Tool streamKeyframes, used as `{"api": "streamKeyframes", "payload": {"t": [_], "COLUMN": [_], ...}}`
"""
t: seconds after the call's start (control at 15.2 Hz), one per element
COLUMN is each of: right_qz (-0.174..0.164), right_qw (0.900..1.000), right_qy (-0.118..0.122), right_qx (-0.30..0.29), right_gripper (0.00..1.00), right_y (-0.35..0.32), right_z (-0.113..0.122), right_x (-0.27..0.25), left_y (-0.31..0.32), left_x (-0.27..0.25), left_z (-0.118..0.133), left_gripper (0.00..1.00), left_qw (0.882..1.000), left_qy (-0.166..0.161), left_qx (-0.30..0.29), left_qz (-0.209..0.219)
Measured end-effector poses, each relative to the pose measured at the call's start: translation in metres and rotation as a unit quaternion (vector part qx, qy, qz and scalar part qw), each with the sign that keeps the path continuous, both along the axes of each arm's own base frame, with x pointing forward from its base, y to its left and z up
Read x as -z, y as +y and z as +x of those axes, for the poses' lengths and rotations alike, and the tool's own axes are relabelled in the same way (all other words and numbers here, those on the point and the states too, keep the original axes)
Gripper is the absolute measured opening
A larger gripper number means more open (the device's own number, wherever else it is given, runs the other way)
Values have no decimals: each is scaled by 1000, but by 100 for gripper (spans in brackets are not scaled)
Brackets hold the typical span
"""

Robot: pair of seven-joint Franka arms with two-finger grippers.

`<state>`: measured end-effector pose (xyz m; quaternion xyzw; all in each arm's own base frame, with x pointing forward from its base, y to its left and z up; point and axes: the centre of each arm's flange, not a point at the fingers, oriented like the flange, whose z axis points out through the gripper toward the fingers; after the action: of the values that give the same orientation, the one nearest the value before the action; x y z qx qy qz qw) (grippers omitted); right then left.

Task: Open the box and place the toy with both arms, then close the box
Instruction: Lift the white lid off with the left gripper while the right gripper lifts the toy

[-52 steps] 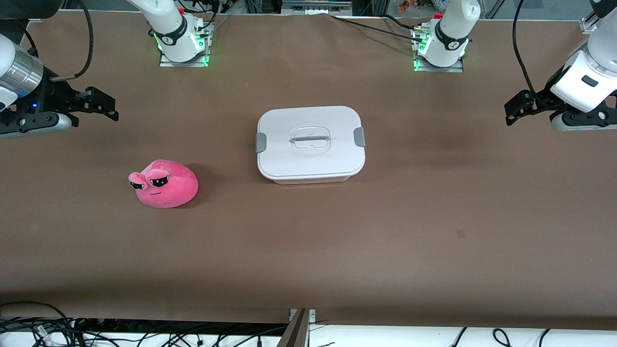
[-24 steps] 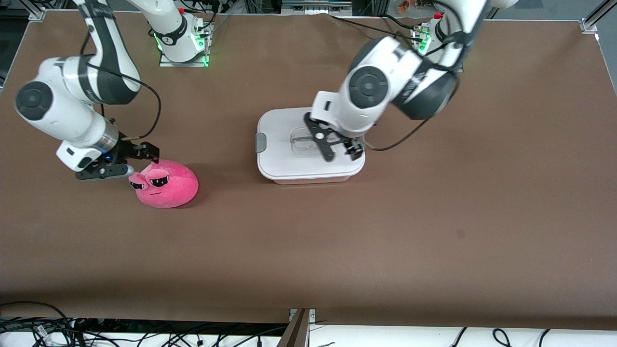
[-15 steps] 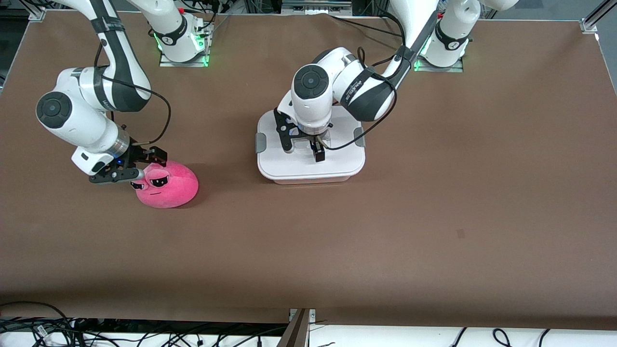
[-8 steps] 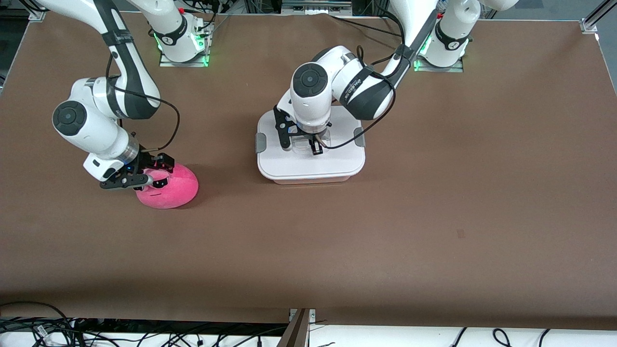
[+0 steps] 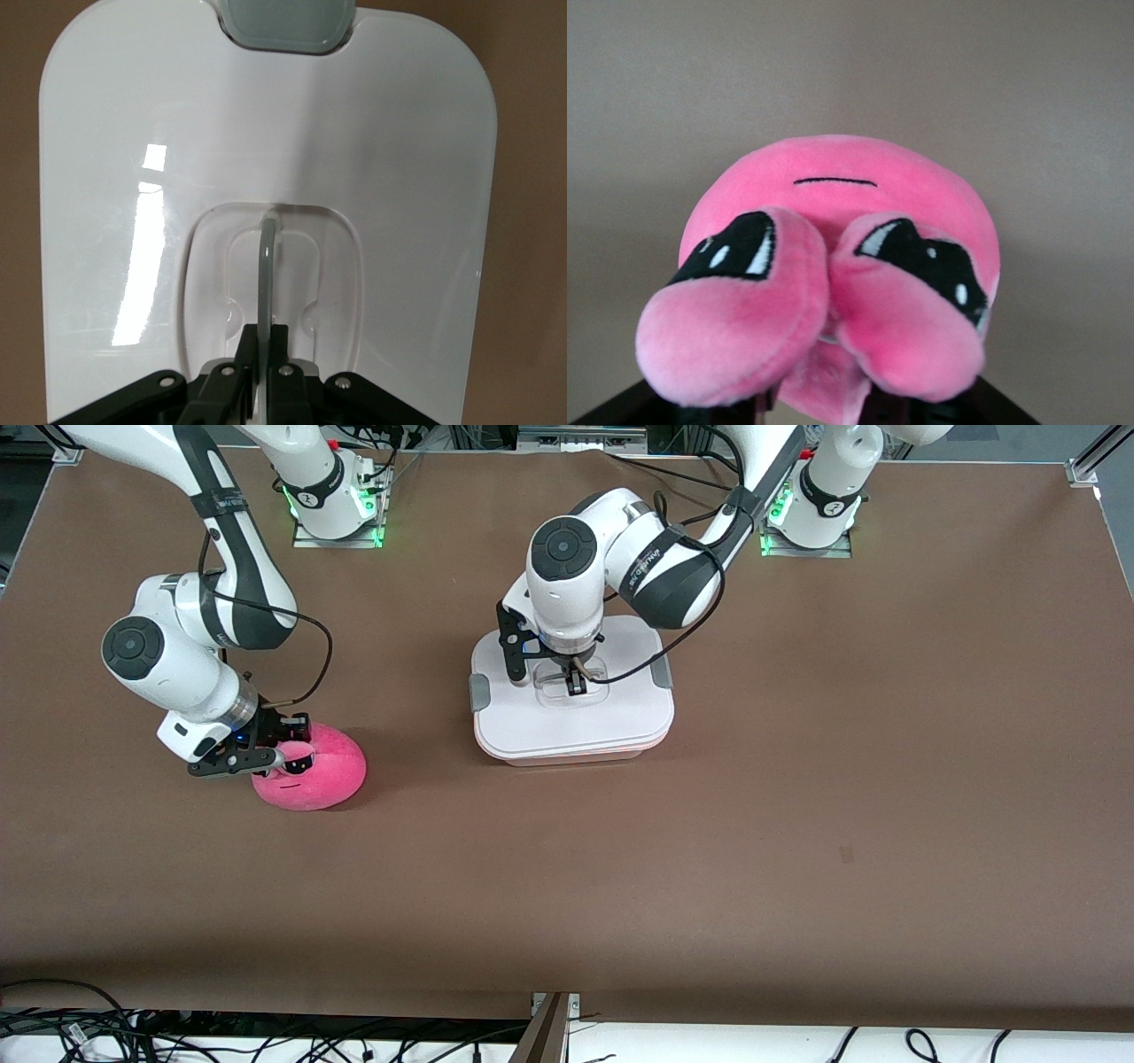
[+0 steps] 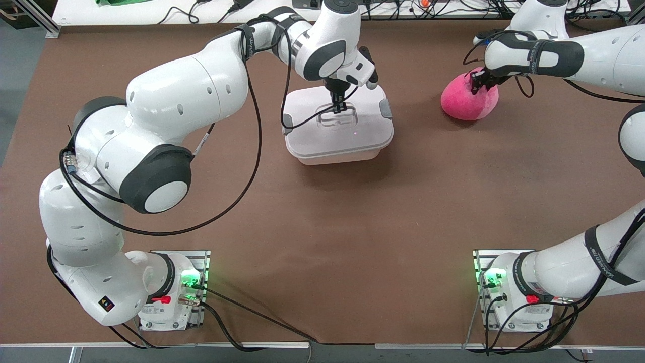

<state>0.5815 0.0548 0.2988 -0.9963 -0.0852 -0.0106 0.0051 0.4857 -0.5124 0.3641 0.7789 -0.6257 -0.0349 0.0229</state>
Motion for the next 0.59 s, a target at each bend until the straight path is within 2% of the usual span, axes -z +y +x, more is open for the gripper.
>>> {"api": "streamKeyframes", "payload": {"t": [0.2,0.39,0.59], "right_qz": [0,0,0], "right_qw": [1000,1000,998], "right_qy": [-4,7,26], "right_qx": [-1,-14,-56], "right_gripper": [9,7,7], "right_y": [0,2,7], "right_z": [2,9,23], "right_x": [-4,-19,-60], "left_y": [1,23,83], "left_x": [-15,-61,-110], "left_z": [-8,-17,-3], "left_gripper": [7,7,7], "left_qw": [1000,999,997], "left_qy": [10,30,61], "left_qx": [5,2,-4], "left_qz": [8,32,56]}}
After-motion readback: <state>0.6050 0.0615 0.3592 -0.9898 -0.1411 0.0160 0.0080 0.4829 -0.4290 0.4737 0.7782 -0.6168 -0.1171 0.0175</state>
